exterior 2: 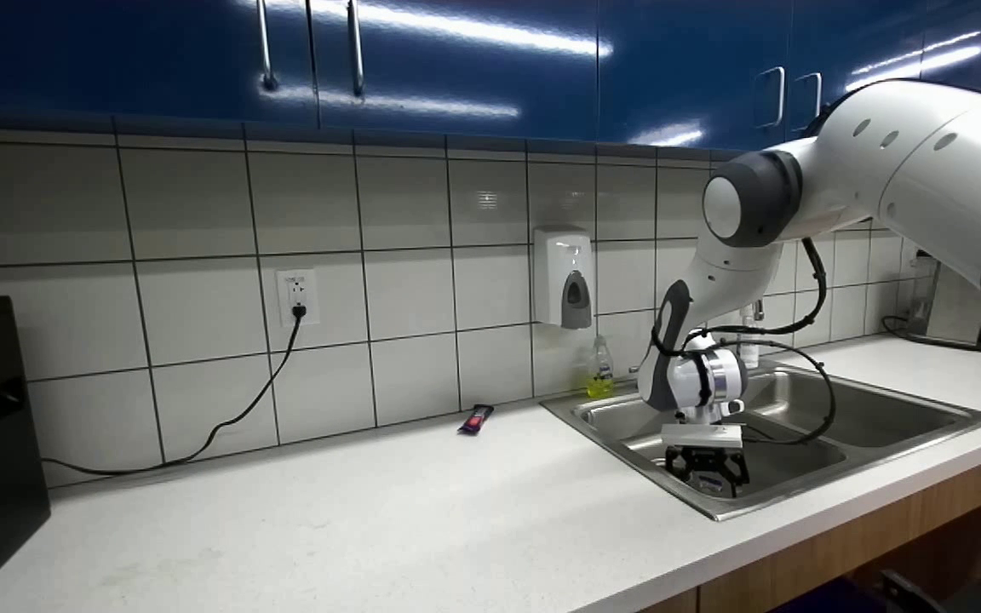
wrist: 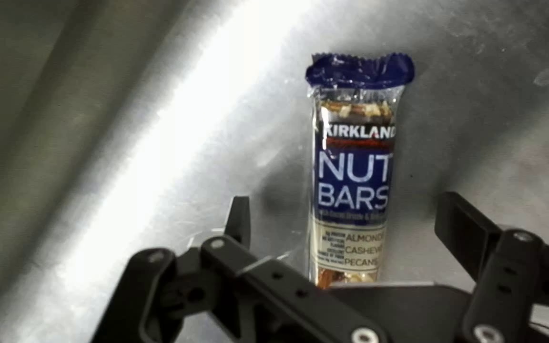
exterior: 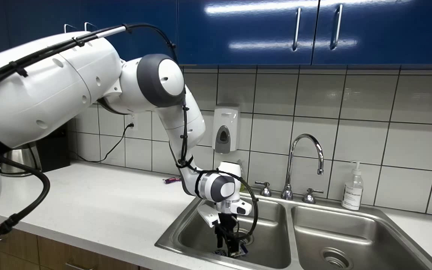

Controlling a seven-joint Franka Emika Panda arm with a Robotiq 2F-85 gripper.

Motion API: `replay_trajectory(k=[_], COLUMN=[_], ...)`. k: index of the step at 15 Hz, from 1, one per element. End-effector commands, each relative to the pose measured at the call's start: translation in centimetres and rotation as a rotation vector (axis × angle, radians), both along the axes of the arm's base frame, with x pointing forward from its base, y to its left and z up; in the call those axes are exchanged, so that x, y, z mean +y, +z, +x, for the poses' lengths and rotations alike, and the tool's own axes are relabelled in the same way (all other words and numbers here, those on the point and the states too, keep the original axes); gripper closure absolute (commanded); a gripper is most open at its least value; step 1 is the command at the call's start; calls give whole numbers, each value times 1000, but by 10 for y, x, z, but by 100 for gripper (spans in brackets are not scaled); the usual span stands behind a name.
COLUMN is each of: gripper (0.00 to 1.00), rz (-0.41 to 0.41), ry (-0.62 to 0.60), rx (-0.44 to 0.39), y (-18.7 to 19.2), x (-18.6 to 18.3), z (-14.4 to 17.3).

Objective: Remove the packet from the left sink

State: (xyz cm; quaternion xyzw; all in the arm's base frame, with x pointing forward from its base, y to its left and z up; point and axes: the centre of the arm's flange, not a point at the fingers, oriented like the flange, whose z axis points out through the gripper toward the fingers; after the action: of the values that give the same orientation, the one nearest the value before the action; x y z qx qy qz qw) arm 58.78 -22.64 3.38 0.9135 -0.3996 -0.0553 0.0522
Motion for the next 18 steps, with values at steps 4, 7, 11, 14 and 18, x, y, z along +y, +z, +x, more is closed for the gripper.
replay_trajectory(k=[4, 7, 11, 14, 18], gripper=[0, 25, 50, 73, 92], rz=[-7, -7, -6, -6, -6], ry=[-26, -28, -24, -18, -19], rx=[27, 34, 31, 27, 29], y=[1, 0, 3, 4, 4], x=[-3, -3, -1, 1, 1], z=[9, 9, 10, 11, 11])
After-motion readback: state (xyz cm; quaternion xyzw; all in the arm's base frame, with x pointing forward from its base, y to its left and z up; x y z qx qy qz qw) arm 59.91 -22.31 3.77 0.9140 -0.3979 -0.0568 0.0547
